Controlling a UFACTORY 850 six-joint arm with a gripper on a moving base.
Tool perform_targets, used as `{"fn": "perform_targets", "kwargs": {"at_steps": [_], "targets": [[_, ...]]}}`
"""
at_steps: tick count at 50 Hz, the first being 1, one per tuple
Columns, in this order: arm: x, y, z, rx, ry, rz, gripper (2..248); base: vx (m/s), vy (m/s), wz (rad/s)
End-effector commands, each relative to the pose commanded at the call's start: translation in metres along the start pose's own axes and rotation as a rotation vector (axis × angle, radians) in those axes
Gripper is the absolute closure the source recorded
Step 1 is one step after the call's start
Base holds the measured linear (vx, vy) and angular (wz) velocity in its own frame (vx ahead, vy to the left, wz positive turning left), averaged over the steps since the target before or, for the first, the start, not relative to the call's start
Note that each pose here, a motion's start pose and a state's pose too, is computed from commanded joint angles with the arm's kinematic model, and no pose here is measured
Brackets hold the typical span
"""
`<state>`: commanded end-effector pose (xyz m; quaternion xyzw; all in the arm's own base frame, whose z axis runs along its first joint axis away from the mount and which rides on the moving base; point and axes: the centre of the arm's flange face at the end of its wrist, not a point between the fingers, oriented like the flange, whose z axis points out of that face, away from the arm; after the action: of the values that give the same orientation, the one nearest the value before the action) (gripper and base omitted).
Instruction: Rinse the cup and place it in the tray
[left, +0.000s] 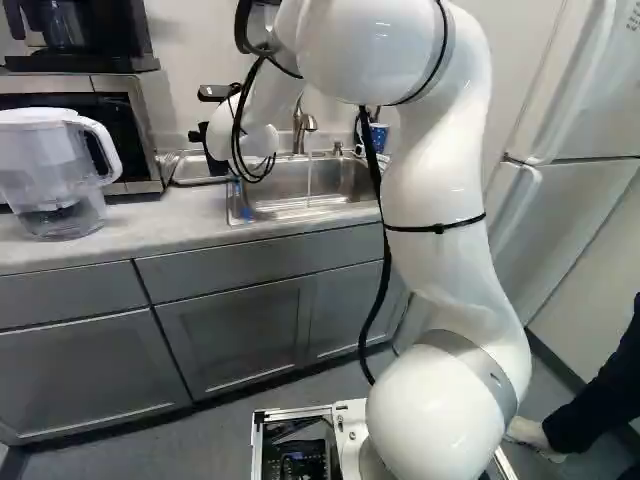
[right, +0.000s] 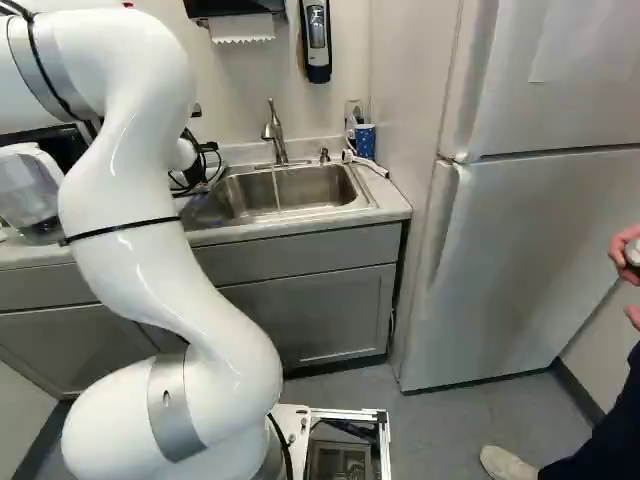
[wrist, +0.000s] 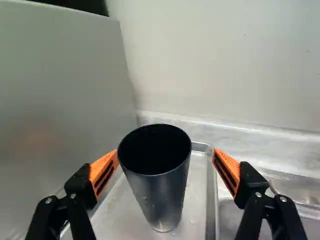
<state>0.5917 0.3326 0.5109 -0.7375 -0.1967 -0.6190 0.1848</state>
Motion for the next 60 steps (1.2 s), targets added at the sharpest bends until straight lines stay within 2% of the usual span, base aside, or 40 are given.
{"fn": "perform_targets", "kwargs": {"at_steps": [41, 57, 60], "targets": [[0.043, -0.002, -0.01, 0.005, 0.039, -0.017, 3, 0.0, 0.0, 0.0], [0.059, -0.002, -0.014, 0.001, 0.058, -0.155, 3, 0.0, 0.0, 0.0], [0.063, -0.002, -0.015, 0.0, 0.063, -0.155, 3, 0.0, 0.0, 0.0]]}}
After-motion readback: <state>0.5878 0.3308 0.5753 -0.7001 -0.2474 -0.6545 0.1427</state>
